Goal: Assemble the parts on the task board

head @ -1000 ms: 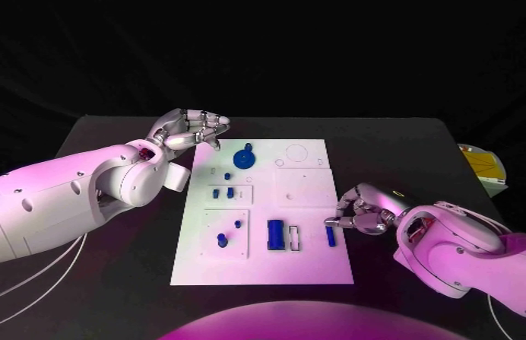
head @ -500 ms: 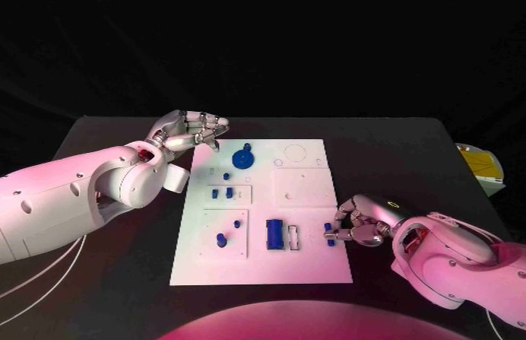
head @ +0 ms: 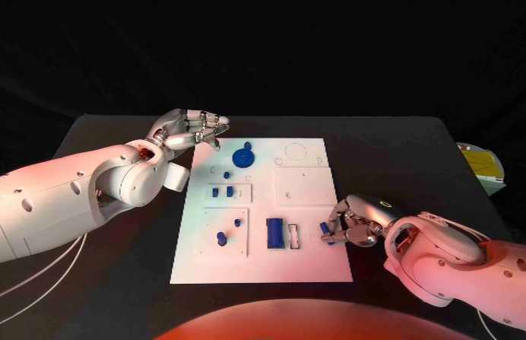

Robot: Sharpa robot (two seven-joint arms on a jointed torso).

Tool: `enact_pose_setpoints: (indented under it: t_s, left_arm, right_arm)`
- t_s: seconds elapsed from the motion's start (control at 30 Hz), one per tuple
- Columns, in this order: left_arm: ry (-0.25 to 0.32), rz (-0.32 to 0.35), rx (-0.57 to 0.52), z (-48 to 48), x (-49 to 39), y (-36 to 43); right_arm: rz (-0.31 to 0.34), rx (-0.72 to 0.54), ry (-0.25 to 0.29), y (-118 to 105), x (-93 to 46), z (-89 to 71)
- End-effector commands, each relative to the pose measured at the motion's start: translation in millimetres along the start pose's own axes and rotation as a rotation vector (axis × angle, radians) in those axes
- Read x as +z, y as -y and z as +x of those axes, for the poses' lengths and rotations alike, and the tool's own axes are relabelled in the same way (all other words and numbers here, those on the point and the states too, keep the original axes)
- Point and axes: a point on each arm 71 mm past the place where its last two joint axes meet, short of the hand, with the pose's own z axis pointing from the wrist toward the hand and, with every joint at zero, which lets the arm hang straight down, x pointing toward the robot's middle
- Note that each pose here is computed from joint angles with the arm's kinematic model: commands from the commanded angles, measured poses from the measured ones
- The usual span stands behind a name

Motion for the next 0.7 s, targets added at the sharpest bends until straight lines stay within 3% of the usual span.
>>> enact_pose_setpoints:
  t_s: [0.03, 0.7]
  left_arm:
    - [-0.011, 0.011, -0.009, 2.2, 0.4, 1.1]
    - [-0.008, 0.009, -0.008, 1.4, -0.6, 1.1]
  right_arm:
    - [0.014, -0.040, -0.043, 2.4, 0.4, 9.1]
    - [0.000, -0.037, -0.037, -6.3, -1.5, 13.9]
